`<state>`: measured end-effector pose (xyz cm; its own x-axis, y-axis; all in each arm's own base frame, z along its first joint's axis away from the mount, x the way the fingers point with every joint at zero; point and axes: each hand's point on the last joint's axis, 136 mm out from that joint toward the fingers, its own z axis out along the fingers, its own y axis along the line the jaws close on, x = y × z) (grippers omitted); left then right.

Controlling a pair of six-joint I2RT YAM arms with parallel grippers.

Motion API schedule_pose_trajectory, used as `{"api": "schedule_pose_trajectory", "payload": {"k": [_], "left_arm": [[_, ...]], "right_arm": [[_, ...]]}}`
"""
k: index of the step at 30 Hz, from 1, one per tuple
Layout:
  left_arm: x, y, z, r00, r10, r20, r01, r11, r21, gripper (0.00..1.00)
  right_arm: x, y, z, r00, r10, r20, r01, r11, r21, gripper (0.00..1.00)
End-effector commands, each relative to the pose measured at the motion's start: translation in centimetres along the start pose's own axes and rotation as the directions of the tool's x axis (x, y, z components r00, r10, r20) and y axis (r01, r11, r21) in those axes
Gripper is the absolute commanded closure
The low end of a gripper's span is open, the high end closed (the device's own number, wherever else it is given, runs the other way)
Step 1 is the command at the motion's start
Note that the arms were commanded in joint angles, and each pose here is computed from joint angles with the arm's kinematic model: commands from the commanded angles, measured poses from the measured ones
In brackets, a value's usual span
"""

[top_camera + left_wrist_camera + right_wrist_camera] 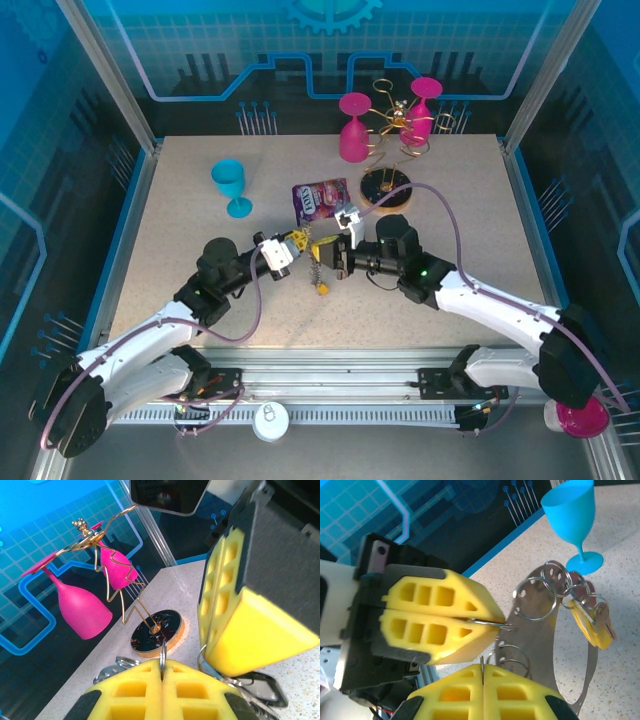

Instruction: Put the keys on the keyring

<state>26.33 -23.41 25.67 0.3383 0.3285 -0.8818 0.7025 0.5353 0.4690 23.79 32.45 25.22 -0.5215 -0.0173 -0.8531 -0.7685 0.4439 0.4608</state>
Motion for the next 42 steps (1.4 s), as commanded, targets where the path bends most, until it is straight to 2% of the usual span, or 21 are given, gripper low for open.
{"api": "schedule_pose_trajectory", "payload": {"k": [1,7,14,17,19,24,28,36,42], "left_arm": [[-2.6,-0.2,-0.6,0.994,-0.025,0.105,0.023,1.0,0.022,1.0],[-2.9,-0.8,-0.5,0.99,-0.086,0.109,0.079,0.994,0.07,1.0],[-2.9,-1.3,0.0,0.984,-0.141,0.11,0.128,0.985,0.113,1.0],[-2.8,-1.4,0.2,0.983,-0.145,0.114,0.131,0.984,0.119,1.0],[-2.7,-1.6,0.3,0.982,-0.142,0.123,0.127,0.984,0.122,1.0],[-2.3,-1.6,0.6,0.983,-0.122,0.141,0.107,0.988,0.108,1.0],[-2.2,-1.4,0.4,0.983,-0.081,0.166,0.069,0.995,0.076,1.0],[-2.2,-1.7,0.2,0.983,-0.036,0.179,0.023,0.997,0.073,1.0],[-2.1,-1.9,0.2,0.985,-0.029,0.173,0.014,0.996,0.086,1.0]], "right_arm": [[-1.1,0.8,-1.7,0.979,-0.202,0.013,0.202,0.979,-0.02,1.0],[-1.3,0.9,-2.9,0.913,-0.406,-0.036,0.405,0.914,-0.034,1.0],[-2.9,-0.3,-3.3,0.796,-0.603,-0.062,0.604,0.797,0.002,1.0],[-2.8,-0.9,-3.1,0.738,-0.668,-0.09,0.671,0.741,0.001,1.0],[-2.5,-0.9,-2.8,0.724,-0.683,-0.098,0.685,0.728,-0.019,1.0],[-1.2,-1.3,-2.1,0.713,-0.689,-0.129,0.687,0.724,-0.067,1.0],[-0.6,-3.1,-2.2,0.711,-0.681,-0.176,0.692,0.722,-0.002,1.0],[-1.0,-1.6,-1.9,0.752,-0.654,-0.083,0.653,0.756,-0.037,1.0],[-1.1,-0.4,-1.0,0.756,-0.653,-0.042,0.649,0.757,-0.075,1.0]]}}
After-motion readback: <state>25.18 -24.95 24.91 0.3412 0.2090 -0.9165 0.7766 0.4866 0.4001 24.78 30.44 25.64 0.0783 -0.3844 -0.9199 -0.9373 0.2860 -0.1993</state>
